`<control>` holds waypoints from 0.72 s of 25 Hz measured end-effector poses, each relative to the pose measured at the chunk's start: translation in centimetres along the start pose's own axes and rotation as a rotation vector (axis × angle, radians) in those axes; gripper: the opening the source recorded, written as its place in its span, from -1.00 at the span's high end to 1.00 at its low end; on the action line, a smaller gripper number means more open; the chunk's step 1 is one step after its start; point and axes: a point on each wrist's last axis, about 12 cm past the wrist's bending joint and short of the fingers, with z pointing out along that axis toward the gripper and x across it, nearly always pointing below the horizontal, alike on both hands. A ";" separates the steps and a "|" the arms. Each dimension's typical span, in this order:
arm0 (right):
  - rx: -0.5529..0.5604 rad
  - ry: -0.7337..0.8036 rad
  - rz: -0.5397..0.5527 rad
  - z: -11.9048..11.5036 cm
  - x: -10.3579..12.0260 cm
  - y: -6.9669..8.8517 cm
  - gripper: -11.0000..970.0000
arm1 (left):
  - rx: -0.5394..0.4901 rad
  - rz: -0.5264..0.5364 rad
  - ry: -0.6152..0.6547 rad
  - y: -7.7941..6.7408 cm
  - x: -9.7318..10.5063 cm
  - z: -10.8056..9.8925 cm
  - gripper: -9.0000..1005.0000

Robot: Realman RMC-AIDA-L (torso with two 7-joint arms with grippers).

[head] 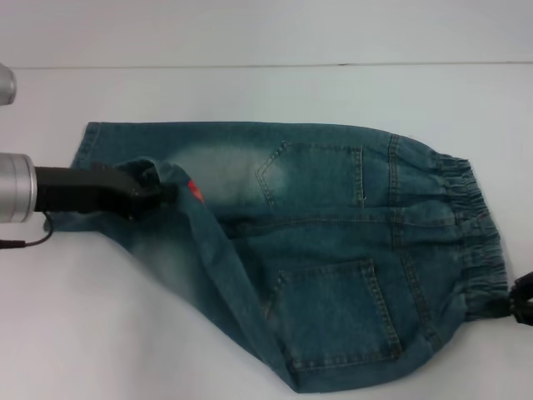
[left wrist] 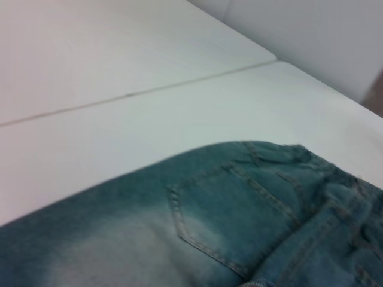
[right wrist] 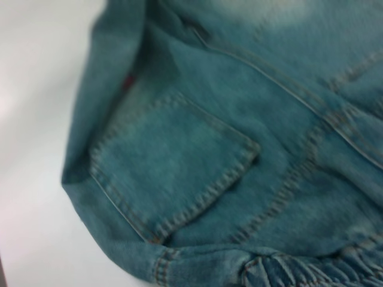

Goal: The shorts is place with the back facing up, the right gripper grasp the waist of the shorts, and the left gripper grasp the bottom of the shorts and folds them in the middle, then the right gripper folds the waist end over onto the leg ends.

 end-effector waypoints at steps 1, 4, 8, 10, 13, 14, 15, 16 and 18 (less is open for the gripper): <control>0.001 -0.023 -0.010 0.1 0.1 0.2 0.88 | -0.008 -0.005 -0.009 0.2 0.0 -0.1 0.85; 0.010 -0.088 -0.023 -0.1 0.3 0.5 0.88 | -0.023 -0.002 -0.022 0.4 0.0 -0.2 0.85; 0.048 -0.157 -0.003 -1.0 0.5 0.5 0.89 | -0.054 0.003 -0.035 0.7 -0.2 -0.3 0.85; 0.076 -0.185 0.027 -1.6 0.4 0.4 0.89 | -0.085 -0.004 -0.047 1.0 -0.4 -0.3 0.85; 0.126 -0.228 0.065 -2.6 0.1 0.1 0.89 | -0.131 -0.014 -0.067 1.6 -0.7 -0.5 0.85; 0.144 -0.243 0.079 -3.0 -0.1 0.0 0.89 | -0.145 -0.015 -0.074 1.8 -0.8 -0.5 0.85; 0.153 -0.258 0.089 -3.3 -0.3 -0.1 0.89 | -0.162 -0.017 -0.080 2.0 -0.9 -0.6 0.85; 0.162 -0.273 0.098 -3.6 -0.4 -0.2 0.89 | -0.178 -0.020 -0.085 2.2 -1.0 -0.7 0.85; 0.176 -0.310 0.109 -4.3 -0.8 -0.5 0.89 | -0.213 -0.030 -0.096 2.6 -1.1 -0.8 0.85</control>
